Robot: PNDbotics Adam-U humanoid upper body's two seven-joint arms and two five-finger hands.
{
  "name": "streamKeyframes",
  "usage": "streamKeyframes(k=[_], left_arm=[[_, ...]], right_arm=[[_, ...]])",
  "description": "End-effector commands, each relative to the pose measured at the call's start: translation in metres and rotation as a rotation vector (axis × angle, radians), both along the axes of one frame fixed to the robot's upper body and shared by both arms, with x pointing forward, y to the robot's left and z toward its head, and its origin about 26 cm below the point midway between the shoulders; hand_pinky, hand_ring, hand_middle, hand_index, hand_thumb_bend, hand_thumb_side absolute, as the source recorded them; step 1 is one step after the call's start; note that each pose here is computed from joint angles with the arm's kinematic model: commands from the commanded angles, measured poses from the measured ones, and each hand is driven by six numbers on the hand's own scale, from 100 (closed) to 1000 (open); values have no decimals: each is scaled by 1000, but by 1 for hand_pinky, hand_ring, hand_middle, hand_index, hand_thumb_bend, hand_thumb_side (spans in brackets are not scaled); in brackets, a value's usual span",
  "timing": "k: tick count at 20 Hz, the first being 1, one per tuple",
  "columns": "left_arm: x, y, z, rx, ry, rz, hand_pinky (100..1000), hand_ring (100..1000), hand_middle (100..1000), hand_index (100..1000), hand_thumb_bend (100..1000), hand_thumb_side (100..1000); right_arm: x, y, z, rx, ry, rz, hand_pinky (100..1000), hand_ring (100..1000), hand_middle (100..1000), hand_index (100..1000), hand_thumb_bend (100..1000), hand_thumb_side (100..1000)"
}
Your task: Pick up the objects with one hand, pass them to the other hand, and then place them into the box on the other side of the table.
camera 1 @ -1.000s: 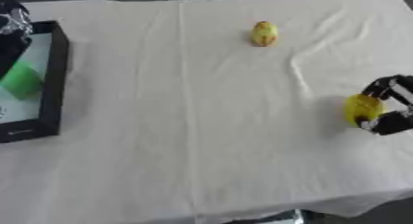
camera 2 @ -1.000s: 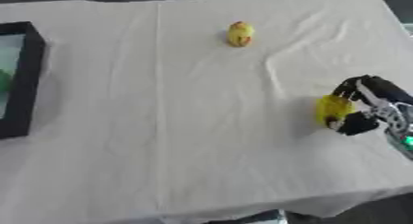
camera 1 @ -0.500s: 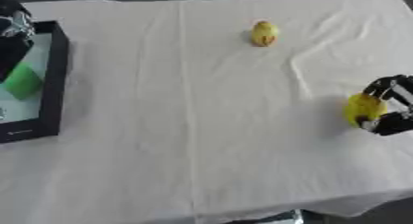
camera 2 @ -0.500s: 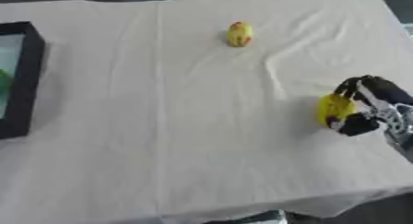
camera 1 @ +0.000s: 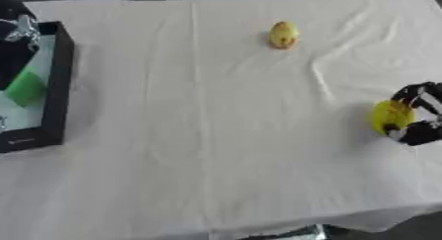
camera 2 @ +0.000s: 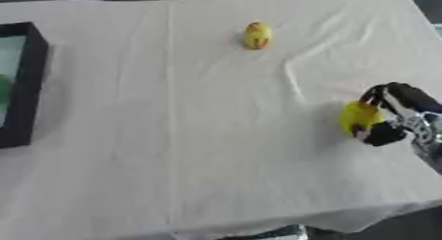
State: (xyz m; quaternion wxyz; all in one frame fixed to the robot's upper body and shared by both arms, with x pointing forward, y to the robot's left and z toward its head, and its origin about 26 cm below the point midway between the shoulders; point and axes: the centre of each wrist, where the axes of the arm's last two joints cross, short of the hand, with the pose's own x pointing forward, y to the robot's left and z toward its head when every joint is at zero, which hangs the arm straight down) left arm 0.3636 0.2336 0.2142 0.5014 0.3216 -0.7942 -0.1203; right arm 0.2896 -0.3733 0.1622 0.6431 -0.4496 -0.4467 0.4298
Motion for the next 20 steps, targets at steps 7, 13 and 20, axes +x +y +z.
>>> streamKeyframes(k=[7,13,20], left_arm=[[-1,0,8,10,-15,-11,645,685,634,746,100,577],[-1,1,7,14,-14,-12,645,686,634,746,100,577],[-1,2,7,18,-12,-11,644,686,631,745,100,580]], right_arm=[[4,-1,5,-20,20,14,848,698,525,664,343,100],[1,6,13,26,-91,24,789,594,379,472,287,100],[-7,18,29,97,-194,70,761,589,394,478,196,100]])
